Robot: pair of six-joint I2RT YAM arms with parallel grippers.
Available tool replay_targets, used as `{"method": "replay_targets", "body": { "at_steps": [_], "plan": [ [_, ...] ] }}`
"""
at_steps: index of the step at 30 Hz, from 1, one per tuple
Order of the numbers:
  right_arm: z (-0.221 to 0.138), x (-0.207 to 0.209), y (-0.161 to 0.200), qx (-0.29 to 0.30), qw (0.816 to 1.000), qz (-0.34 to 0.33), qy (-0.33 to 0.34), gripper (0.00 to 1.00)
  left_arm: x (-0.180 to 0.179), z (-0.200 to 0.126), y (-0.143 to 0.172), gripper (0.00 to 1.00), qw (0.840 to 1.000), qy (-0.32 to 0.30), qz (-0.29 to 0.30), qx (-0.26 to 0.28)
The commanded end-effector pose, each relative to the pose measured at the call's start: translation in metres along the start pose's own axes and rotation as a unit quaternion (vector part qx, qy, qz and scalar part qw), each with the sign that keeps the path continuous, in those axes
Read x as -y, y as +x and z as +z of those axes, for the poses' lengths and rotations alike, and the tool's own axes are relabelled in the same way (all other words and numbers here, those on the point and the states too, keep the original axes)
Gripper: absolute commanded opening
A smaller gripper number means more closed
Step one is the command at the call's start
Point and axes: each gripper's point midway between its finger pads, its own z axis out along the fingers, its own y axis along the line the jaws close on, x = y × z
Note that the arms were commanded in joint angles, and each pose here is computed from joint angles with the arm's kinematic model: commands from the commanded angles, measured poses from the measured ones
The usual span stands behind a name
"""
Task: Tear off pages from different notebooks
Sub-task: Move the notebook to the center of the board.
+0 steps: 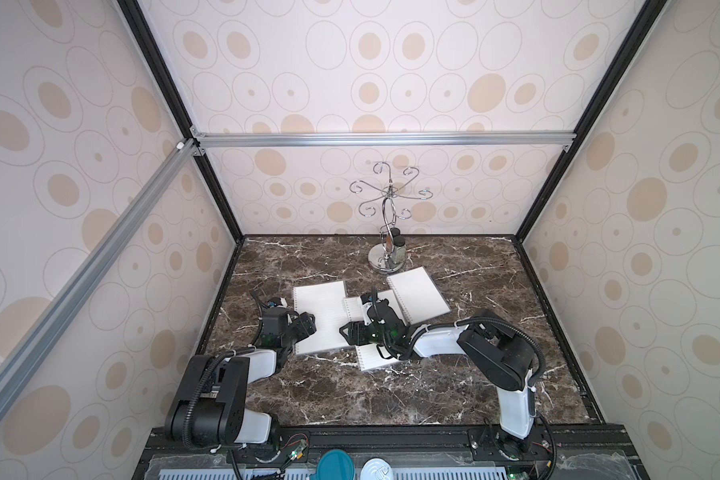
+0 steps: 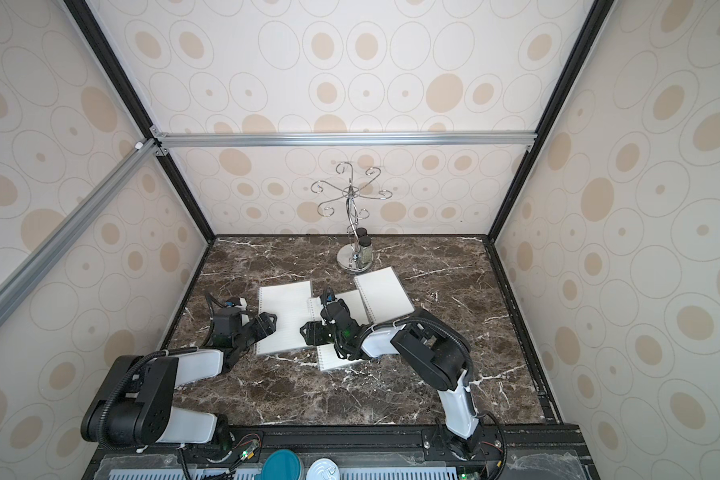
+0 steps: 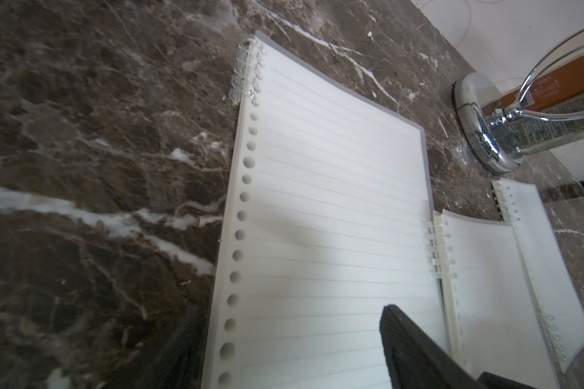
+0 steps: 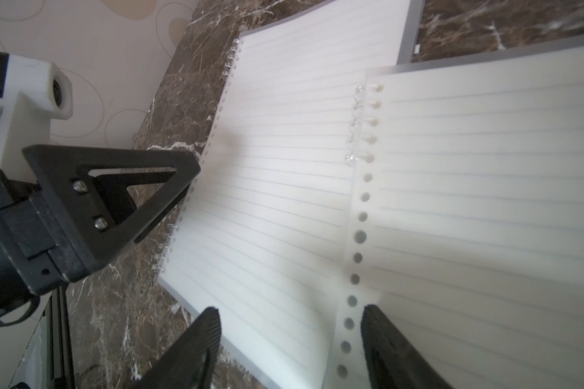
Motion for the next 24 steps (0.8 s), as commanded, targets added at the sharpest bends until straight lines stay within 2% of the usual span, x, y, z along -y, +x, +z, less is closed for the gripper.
{"method": "replay_targets", "body": {
  "at_steps": [1,5,11,24],
  "plan": [
    [0.001,-0.010,0.014,-0.031,0.999,-0.028,0.006,0.69,-0.008,-0.003,0.014,0.84,1.000,-0.018,-0.014,-0.021],
    [0.002,-0.022,0.026,-0.042,0.997,-0.068,0.024,0.69,-0.010,-0.012,0.003,0.84,0.999,-0.038,0.000,-0.003],
    [0.012,-0.001,0.040,-0.052,0.995,-0.062,0.066,0.69,-0.006,-0.028,-0.014,0.87,0.998,-0.052,0.015,0.015],
    [-0.003,0.063,0.012,-0.012,0.989,-0.024,0.144,0.69,0.014,-0.039,-0.024,0.90,0.998,-0.036,0.044,0.026]
  ]
}}
